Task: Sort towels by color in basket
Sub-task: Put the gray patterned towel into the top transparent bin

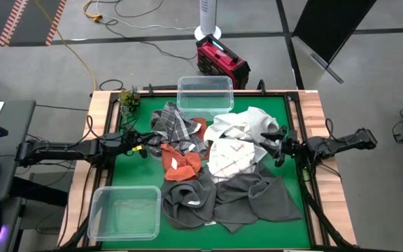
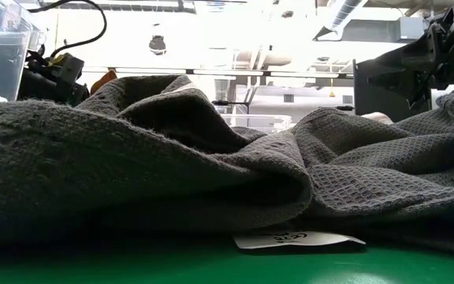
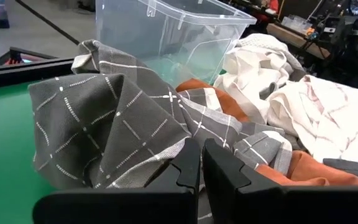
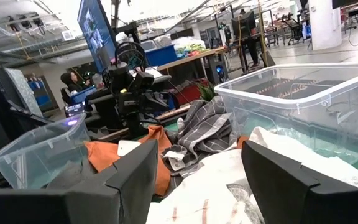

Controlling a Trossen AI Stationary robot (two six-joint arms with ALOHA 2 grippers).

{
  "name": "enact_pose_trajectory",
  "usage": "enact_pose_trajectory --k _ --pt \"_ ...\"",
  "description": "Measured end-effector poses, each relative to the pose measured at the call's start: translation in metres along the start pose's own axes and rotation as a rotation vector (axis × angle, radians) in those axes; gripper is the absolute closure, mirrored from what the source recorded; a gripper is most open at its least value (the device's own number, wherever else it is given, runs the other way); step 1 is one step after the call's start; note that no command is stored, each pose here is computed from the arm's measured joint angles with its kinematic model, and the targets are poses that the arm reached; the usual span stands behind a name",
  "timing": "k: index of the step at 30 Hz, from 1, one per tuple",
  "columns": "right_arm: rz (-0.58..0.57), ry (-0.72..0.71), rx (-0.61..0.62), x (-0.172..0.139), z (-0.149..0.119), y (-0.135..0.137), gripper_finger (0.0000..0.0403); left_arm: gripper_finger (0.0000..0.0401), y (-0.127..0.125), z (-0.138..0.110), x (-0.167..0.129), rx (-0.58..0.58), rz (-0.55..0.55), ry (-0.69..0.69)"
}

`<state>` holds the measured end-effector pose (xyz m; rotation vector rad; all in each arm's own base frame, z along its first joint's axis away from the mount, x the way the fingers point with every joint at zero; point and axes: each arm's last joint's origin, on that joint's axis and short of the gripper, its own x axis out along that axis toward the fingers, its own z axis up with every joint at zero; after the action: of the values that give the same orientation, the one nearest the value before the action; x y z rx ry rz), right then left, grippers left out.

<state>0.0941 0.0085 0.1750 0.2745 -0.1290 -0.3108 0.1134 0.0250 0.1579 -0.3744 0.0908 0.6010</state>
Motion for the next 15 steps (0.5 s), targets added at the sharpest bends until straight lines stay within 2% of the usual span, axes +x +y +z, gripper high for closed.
enact_pose_trajectory --k 3,7,12,15 --pt "0.000 0.000 0.000 0.000 0.000 0.000 0.0143 0.0390 0.000 0.000 0.000 -0.035 -0.015 0.006" --pt "0.000 0.002 0.007 0.000 0.000 0.000 0.0143 0.0390 -0.004 0.001 0.000 -0.082 -0.120 0.029" --pt "0.002 0.001 0.104 0.000 0.000 0.000 0.0143 0.0390 -0.010 0.006 -0.001 -0.074 -0.253 0.018" --pt "0.017 -0.003 0.133 0.000 0.001 0.001 0.0143 0.0390 -0.016 0.015 -0.003 -0.016 -0.349 -0.030"
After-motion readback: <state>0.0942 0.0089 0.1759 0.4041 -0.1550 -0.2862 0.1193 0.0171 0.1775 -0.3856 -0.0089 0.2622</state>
